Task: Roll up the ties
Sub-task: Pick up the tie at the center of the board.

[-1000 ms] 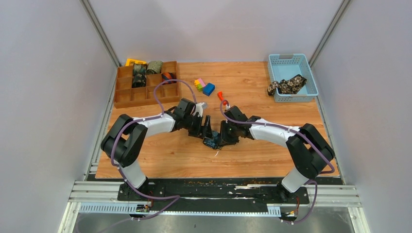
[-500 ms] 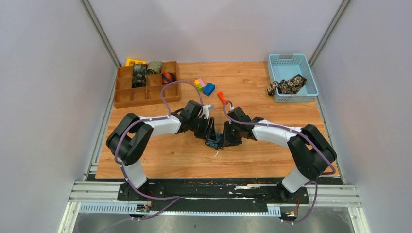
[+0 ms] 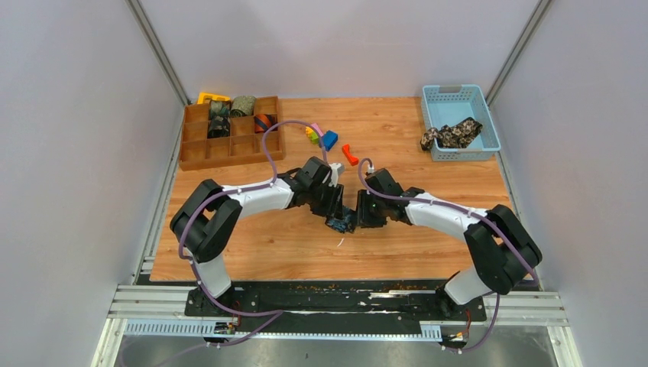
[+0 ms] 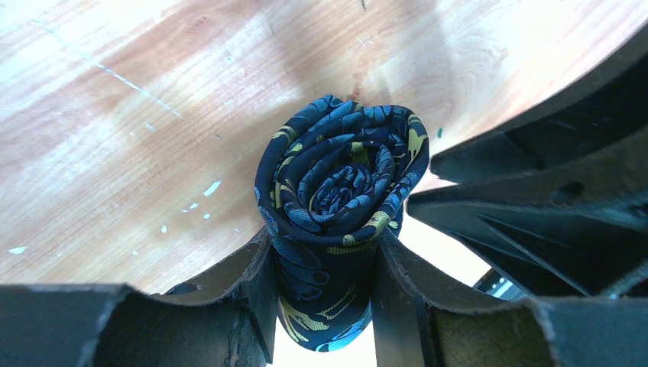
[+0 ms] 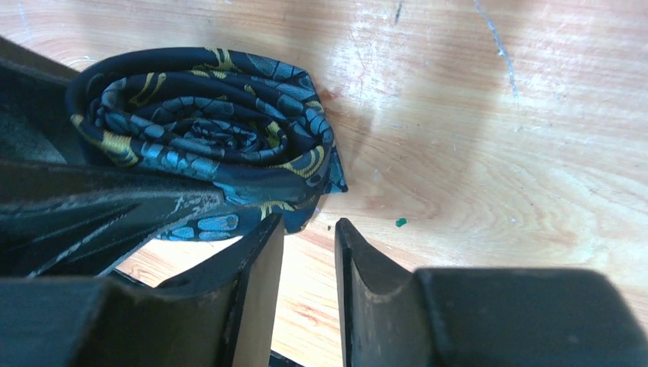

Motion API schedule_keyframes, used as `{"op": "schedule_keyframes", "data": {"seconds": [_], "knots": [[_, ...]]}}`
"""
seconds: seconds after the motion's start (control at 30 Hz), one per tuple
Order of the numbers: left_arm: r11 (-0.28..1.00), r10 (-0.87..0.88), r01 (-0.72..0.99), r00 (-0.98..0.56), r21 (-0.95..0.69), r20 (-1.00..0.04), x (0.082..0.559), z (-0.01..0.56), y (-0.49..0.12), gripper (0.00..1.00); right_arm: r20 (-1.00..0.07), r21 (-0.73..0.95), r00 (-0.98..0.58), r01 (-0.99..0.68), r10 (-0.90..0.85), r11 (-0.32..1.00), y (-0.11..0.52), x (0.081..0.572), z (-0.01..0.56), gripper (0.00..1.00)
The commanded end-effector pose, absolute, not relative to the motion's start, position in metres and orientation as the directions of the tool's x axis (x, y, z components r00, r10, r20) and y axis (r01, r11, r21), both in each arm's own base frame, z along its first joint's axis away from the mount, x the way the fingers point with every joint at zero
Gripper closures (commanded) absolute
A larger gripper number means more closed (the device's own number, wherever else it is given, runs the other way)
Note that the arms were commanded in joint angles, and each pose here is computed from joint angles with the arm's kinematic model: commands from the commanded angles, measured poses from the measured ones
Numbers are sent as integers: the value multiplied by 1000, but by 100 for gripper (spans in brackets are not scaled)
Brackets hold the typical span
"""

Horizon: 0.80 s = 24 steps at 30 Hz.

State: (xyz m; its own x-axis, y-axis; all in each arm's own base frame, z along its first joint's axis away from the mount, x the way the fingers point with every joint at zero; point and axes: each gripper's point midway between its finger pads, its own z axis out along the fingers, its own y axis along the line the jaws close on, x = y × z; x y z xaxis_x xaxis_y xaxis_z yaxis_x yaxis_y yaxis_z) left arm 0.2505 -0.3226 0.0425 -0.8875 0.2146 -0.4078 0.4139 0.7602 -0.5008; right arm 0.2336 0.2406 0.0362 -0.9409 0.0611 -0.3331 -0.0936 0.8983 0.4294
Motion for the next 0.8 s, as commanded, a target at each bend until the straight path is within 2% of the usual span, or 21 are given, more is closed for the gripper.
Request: {"op": "schedule_keyframes", "data": {"seconds": [0.0, 0.1, 0.2, 0.4, 0.77], "knots": [[854, 243, 400, -871, -332, -426, 264, 38, -295, 77, -479, 438, -877, -190, 49, 879, 242, 252, 60, 66], [886, 262, 395, -858, -243, -442, 270, 45, -281, 80, -542, 404, -839, -219, 40, 888, 236, 261, 67, 63], [901, 274, 393, -845, -186, -459, 276, 55, -272, 89, -581, 359, -814, -231, 23, 904, 230, 268, 67, 62], [919, 296, 384, -814, -82, -500, 288, 78, -255, 100, -609, 355, -793, -267, 5, 896, 232, 270, 68, 62], [955, 282, 279, -752, 99, -596, 323, 128, -206, 100, -637, 364, -771, -294, 5, 884, 232, 268, 69, 64]]}}
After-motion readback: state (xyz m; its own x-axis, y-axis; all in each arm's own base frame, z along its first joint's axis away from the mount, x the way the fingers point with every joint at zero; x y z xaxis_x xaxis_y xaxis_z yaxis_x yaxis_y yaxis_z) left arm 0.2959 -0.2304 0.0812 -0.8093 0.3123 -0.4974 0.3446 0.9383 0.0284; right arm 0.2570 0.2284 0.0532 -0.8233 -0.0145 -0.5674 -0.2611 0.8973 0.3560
